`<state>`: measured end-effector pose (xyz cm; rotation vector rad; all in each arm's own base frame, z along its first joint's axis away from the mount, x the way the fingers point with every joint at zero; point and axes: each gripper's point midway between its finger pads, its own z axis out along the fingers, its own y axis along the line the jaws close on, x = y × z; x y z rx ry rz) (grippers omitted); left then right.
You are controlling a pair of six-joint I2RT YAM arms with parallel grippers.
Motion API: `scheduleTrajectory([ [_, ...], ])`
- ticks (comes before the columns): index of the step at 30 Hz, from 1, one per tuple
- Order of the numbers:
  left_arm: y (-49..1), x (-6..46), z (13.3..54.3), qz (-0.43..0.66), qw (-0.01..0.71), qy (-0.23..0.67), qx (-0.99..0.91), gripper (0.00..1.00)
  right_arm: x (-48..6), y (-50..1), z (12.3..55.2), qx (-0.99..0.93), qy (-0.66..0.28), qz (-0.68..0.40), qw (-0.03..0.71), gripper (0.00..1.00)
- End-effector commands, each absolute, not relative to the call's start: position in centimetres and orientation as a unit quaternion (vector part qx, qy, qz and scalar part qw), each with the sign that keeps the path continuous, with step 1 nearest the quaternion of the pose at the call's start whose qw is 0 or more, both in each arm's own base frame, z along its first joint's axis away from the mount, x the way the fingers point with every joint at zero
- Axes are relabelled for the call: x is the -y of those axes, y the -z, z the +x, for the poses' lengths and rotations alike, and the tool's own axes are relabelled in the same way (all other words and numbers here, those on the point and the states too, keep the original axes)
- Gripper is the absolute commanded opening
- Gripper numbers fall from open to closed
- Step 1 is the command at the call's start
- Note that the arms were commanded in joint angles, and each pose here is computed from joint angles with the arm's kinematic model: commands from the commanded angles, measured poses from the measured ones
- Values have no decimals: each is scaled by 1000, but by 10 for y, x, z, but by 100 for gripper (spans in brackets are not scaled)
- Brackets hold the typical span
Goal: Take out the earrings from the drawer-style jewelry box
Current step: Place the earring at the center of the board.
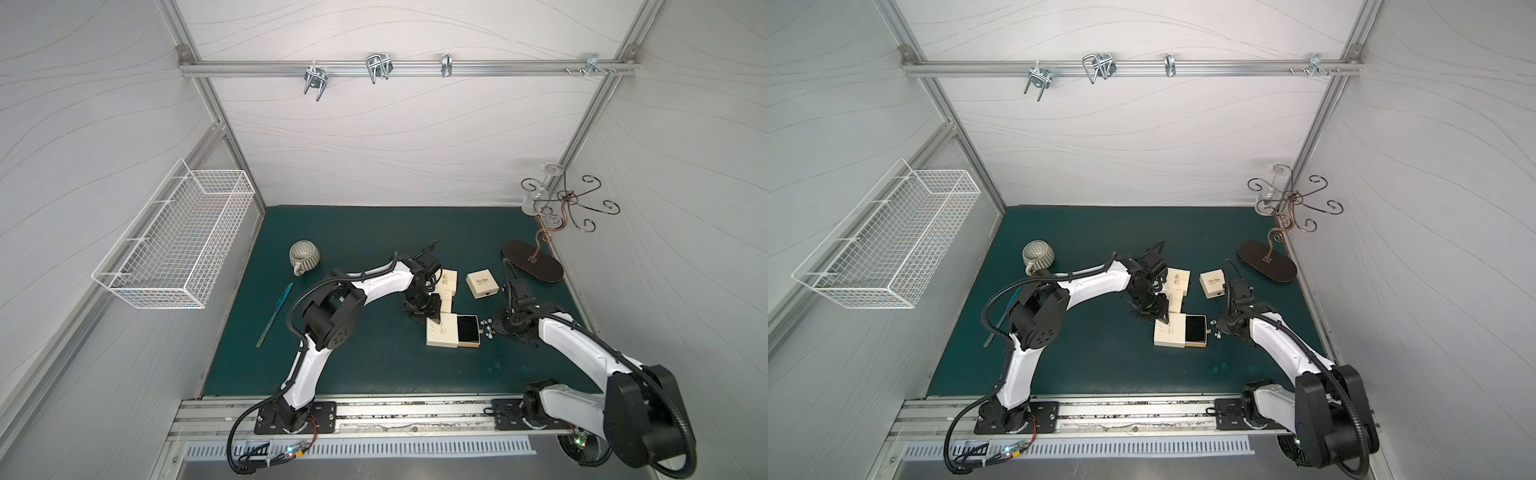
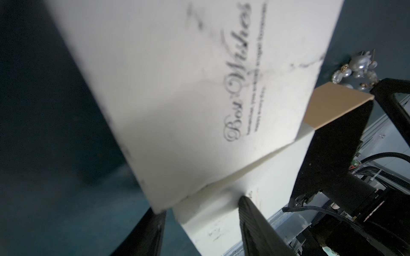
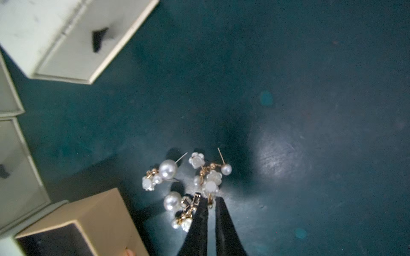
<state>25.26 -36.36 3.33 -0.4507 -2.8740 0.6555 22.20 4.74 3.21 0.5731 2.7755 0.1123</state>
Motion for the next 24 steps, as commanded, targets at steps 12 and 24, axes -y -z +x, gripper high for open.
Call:
scheduleTrajectory([
  [12, 13, 343, 241, -155, 105, -145, 972, 55, -104, -69, 232, -965, -110, 79, 223, 29],
  [24, 11, 346, 241, -158, 104, -152, 970, 55, -129, -32, 217, -987, -104, 25, 124, 32],
])
